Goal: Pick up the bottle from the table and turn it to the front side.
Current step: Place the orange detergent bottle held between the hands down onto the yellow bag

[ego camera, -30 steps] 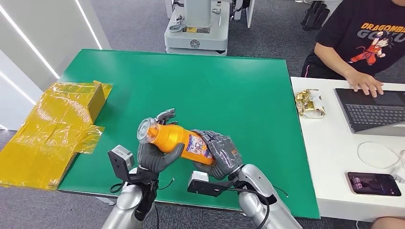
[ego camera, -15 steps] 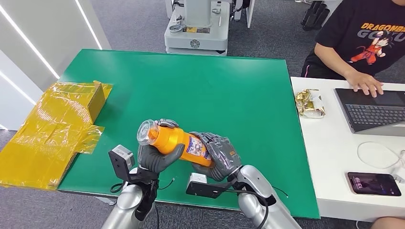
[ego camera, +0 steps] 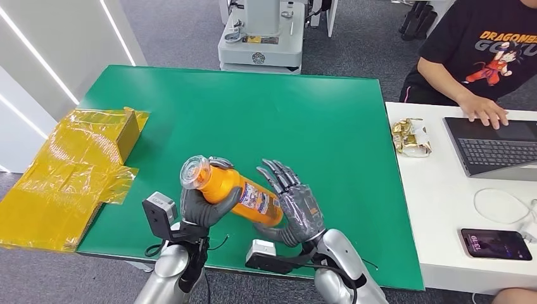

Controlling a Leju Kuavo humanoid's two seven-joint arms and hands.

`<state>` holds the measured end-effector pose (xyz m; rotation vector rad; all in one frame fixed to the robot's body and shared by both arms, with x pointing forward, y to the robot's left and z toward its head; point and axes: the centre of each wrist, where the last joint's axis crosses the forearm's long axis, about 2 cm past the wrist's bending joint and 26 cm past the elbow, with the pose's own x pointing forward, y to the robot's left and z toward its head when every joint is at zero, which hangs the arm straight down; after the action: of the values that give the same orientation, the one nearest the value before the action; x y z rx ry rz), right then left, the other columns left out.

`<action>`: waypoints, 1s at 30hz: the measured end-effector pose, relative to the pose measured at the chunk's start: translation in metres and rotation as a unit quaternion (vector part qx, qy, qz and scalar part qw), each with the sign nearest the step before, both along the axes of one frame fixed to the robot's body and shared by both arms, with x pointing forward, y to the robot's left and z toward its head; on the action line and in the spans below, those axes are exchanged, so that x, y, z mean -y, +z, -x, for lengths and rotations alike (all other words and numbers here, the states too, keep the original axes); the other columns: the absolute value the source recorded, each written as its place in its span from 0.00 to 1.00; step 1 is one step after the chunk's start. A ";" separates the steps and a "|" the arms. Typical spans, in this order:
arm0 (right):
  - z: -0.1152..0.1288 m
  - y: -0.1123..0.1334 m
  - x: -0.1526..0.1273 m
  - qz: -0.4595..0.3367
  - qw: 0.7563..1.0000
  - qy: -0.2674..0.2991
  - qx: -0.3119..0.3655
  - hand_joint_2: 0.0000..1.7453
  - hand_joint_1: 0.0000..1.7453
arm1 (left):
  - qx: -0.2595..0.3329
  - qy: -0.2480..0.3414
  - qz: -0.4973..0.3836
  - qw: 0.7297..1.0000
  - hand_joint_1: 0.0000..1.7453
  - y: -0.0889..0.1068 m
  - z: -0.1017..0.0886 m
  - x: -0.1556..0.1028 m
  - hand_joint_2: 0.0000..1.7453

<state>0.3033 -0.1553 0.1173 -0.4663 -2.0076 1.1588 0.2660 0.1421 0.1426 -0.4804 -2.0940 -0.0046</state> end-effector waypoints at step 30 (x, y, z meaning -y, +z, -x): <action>0.066 0.037 -0.020 -0.264 0.959 0.011 0.105 1.00 0.00 | 0.187 0.294 -0.180 0.920 1.00 0.029 0.016 -0.071 1.00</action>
<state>0.2371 -0.1357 0.1538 -0.2992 -2.3994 0.5583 0.2498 0.2133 0.1719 0.4160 -2.4647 -0.1394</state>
